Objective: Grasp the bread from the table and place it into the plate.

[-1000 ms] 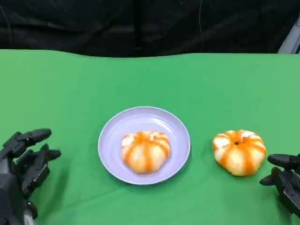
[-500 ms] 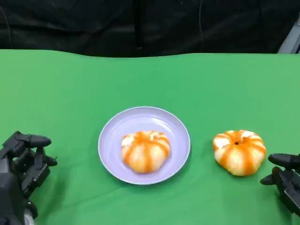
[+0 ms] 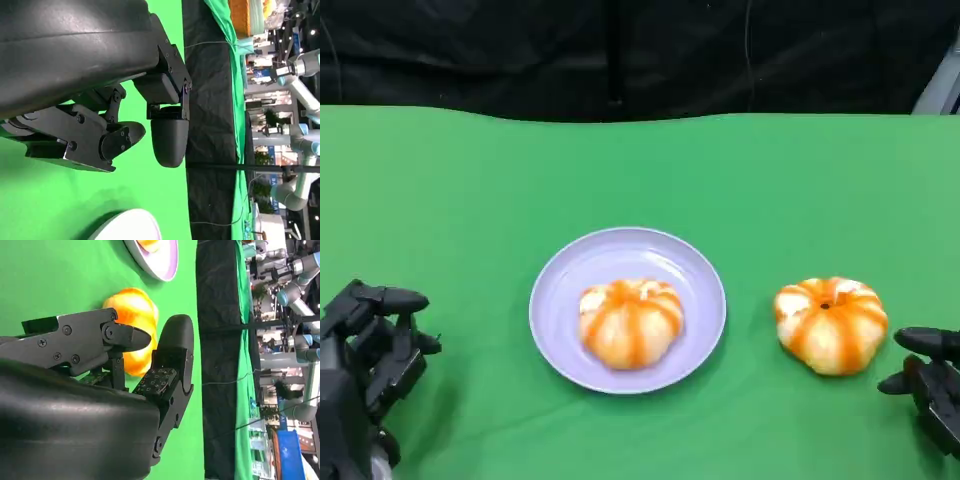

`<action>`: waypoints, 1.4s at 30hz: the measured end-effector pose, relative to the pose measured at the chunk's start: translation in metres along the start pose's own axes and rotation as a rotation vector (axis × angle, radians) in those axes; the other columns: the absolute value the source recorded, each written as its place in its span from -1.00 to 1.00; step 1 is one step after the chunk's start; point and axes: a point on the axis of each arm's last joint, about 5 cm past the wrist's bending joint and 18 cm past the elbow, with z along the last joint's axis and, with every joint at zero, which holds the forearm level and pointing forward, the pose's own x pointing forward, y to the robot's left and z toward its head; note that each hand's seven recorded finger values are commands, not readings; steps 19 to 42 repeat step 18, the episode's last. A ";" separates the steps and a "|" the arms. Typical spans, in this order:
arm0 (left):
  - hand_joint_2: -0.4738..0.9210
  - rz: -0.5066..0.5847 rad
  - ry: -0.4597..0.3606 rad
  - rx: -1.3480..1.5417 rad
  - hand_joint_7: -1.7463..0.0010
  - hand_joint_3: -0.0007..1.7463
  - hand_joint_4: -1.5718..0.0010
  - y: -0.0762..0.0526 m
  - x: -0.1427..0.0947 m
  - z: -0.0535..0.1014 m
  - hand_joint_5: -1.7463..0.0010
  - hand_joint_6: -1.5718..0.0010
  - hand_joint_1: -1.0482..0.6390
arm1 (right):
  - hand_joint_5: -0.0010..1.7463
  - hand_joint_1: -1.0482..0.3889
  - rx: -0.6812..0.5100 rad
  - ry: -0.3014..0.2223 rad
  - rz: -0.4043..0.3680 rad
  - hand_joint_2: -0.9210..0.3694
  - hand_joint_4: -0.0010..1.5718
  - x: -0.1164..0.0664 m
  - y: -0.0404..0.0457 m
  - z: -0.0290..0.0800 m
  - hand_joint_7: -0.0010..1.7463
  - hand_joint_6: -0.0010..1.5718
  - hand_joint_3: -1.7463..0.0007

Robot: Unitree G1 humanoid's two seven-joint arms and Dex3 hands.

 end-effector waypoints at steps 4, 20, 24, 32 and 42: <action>0.77 0.001 -0.002 -0.003 -0.47 -0.14 -0.06 0.000 0.001 0.000 -0.78 -0.08 0.28 | 0.57 0.40 -0.004 -0.003 -0.005 -1.00 -0.17 0.000 -0.0015 0.001 -0.07 0.04 0.53; 0.77 0.006 -0.002 -0.010 -0.51 -0.14 -0.04 0.000 0.001 0.000 -0.80 -0.05 0.26 | 0.54 0.42 -0.005 -0.004 -0.014 -1.00 -0.17 0.001 -0.0016 0.001 -0.09 0.05 0.54; 0.77 0.006 -0.002 -0.010 -0.51 -0.14 -0.04 0.000 0.001 0.000 -0.80 -0.05 0.26 | 0.54 0.42 -0.005 -0.004 -0.014 -1.00 -0.17 0.001 -0.0016 0.001 -0.09 0.05 0.54; 0.77 0.006 -0.002 -0.010 -0.51 -0.14 -0.04 0.000 0.001 0.000 -0.80 -0.05 0.26 | 0.54 0.42 -0.005 -0.004 -0.014 -1.00 -0.17 0.001 -0.0016 0.001 -0.09 0.05 0.54; 0.77 0.006 -0.002 -0.010 -0.51 -0.14 -0.04 0.000 0.001 0.000 -0.80 -0.05 0.26 | 0.54 0.42 -0.005 -0.004 -0.014 -1.00 -0.17 0.001 -0.0016 0.001 -0.09 0.05 0.54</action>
